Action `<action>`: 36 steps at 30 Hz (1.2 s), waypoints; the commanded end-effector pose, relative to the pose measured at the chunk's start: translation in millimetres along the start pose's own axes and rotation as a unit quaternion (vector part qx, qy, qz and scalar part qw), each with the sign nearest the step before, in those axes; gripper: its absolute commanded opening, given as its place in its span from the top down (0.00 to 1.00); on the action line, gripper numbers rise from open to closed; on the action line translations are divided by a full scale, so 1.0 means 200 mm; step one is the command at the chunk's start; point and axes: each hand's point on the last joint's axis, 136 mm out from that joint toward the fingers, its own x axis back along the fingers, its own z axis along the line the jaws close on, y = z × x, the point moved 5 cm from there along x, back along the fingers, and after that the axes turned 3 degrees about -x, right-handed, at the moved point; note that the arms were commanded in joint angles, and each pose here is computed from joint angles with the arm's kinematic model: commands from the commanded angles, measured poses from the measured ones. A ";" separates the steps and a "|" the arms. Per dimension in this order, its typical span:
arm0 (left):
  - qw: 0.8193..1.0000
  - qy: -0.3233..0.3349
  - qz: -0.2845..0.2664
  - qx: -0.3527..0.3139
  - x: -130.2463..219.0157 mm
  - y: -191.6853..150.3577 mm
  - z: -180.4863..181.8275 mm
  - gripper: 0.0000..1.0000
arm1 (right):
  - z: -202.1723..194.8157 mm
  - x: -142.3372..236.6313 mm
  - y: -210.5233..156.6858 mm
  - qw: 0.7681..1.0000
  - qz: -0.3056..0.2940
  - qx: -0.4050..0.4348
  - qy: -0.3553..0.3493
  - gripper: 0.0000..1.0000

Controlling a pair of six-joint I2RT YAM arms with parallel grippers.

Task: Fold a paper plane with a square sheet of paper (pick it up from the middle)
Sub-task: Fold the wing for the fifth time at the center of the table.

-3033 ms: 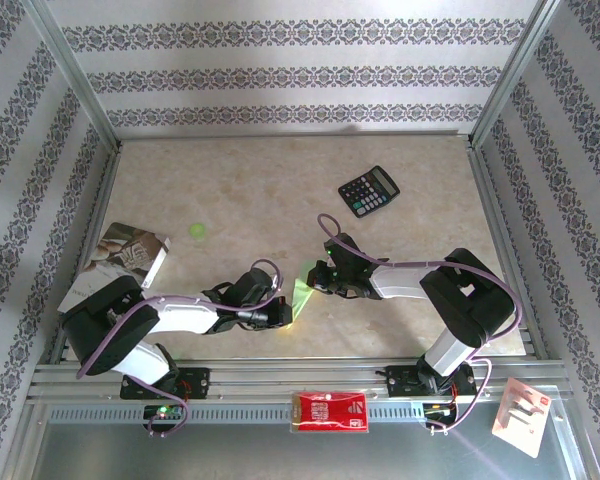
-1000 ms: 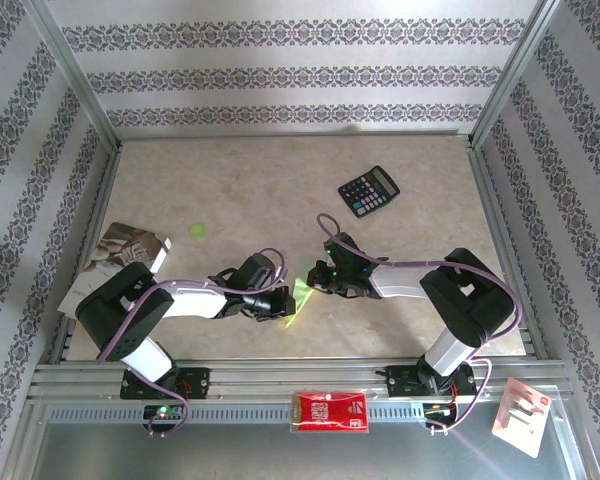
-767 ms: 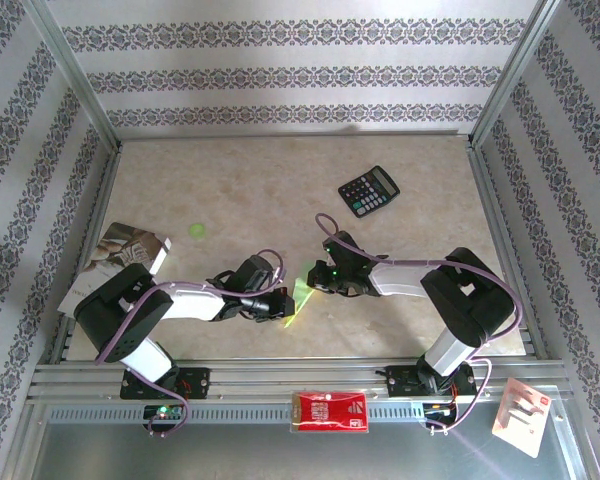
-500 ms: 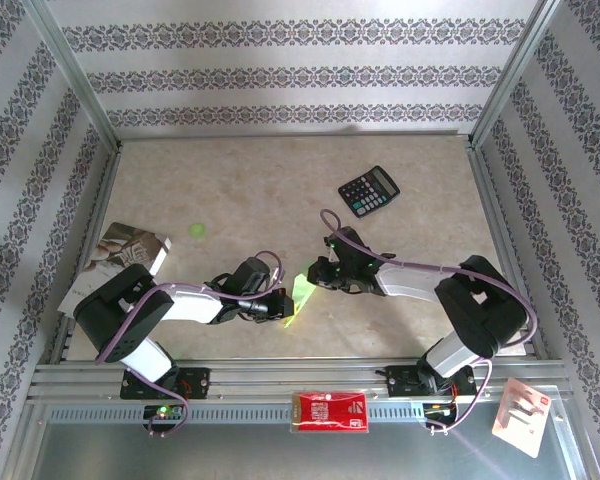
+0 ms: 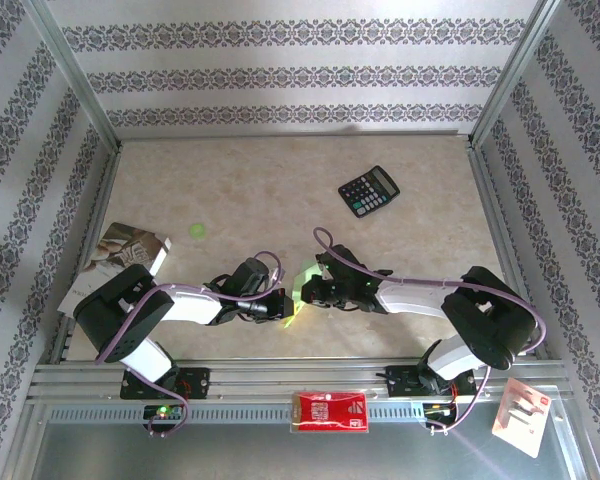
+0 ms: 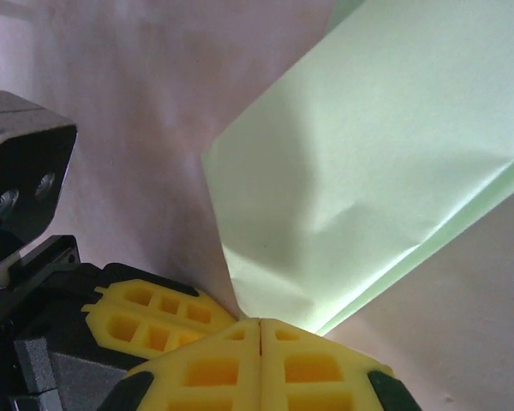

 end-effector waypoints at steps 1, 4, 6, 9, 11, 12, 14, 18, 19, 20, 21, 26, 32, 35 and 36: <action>0.994 0.089 0.043 0.050 0.01 -0.14 0.23 1.00 | 0.00 -0.04 -0.01 1.000 -0.007 -0.006 0.002 0.96; 0.994 0.089 0.043 0.050 0.01 -0.14 0.23 1.00 | 0.00 -0.07 -0.01 1.000 0.001 -0.004 0.002 0.96; 0.994 0.089 0.044 0.049 0.01 -0.14 0.23 1.00 | 0.01 -0.08 -0.01 1.000 0.004 -0.005 0.001 0.96; 0.994 0.093 0.043 0.048 0.01 -0.14 0.23 1.00 | 0.00 -0.10 -0.02 1.000 0.008 -0.006 -0.005 0.96; 0.993 0.096 0.046 0.050 0.01 -0.15 0.24 1.00 | -0.03 -0.11 -0.01 1.000 0.007 -0.006 -0.017 0.96; 0.993 0.097 0.047 0.050 0.01 -0.15 0.24 1.00 | -0.05 -0.11 0.00 1.000 0.007 -0.009 -0.023 0.96; 0.992 0.102 0.051 0.051 0.01 -0.16 0.25 1.00 | -0.08 -0.11 0.02 0.999 0.004 -0.018 -0.035 0.96; 0.991 0.107 0.054 0.053 0.01 -0.17 0.27 1.00 | -0.14 -0.11 0.04 0.998 0.002 -0.026 -0.054 0.96; 0.991 0.107 0.054 0.052 0.01 -0.17 0.27 1.00 | -0.16 -0.10 0.05 0.998 0.000 -0.029 -0.058 0.97; 0.991 0.107 0.055 0.052 0.01 -0.17 0.27 1.00 | -0.18 -0.10 0.06 0.997 -0.001 -0.033 -0.063 0.97; 0.991 0.108 0.055 0.052 0.01 -0.17 0.27 1.00 | -0.20 -0.10 0.07 0.997 -0.002 -0.037 -0.068 0.97; 0.990 0.113 0.058 0.054 0.01 -0.19 0.29 1.00 | -0.24 -0.08 0.13 0.997 -0.009 -0.043 -0.069 0.97; 0.990 0.117 0.064 0.054 0.00 -0.20 0.30 1.00 | -0.28 -0.07 0.22 0.996 -0.016 -0.044 -0.073 0.97; 0.989 0.117 0.065 0.055 -0.01 -0.20 0.30 1.00 | -0.32 -0.05 0.29 0.995 -0.021 -0.049 -0.080 0.97; 0.989 0.117 0.066 0.055 -0.01 -0.20 0.30 1.00 | -0.33 -0.05 0.31 0.995 -0.023 -0.050 -0.080 0.97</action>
